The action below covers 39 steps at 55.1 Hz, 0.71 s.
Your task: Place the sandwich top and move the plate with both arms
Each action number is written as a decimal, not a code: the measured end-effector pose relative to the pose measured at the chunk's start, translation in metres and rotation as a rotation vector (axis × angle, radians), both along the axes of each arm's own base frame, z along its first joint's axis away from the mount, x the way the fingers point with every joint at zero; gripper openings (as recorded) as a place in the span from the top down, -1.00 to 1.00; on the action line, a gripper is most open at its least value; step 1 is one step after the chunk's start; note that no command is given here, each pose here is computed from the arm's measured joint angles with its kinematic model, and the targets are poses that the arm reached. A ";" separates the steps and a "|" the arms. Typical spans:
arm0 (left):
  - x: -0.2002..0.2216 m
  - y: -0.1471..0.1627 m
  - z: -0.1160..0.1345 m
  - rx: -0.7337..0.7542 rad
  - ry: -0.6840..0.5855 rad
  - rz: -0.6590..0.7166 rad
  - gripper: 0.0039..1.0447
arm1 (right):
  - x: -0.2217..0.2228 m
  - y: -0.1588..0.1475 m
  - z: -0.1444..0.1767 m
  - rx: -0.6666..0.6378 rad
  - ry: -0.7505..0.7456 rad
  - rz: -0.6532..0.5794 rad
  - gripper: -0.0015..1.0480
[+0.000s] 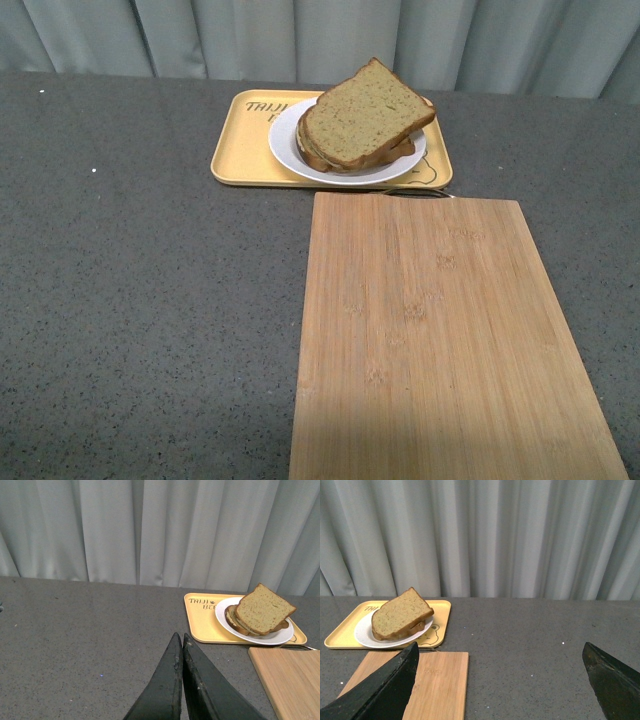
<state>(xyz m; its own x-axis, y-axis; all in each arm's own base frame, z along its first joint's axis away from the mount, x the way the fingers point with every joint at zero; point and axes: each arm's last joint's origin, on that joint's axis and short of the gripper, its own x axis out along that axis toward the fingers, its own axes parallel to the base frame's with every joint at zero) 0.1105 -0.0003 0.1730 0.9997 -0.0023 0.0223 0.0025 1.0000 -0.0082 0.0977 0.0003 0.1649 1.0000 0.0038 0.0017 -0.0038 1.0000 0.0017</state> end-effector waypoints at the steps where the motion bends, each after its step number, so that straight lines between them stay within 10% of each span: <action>1: 0.000 0.000 0.000 0.000 0.000 0.000 0.93 | 0.000 0.000 0.000 0.000 0.000 0.000 -0.82; 35: -0.014 0.000 -0.003 0.000 0.006 0.000 0.93 | 0.000 0.000 0.000 0.000 0.000 0.000 -0.82; 39: -0.014 0.000 -0.003 0.000 0.006 0.000 0.63 | 0.000 0.000 0.000 0.000 0.000 0.000 -0.82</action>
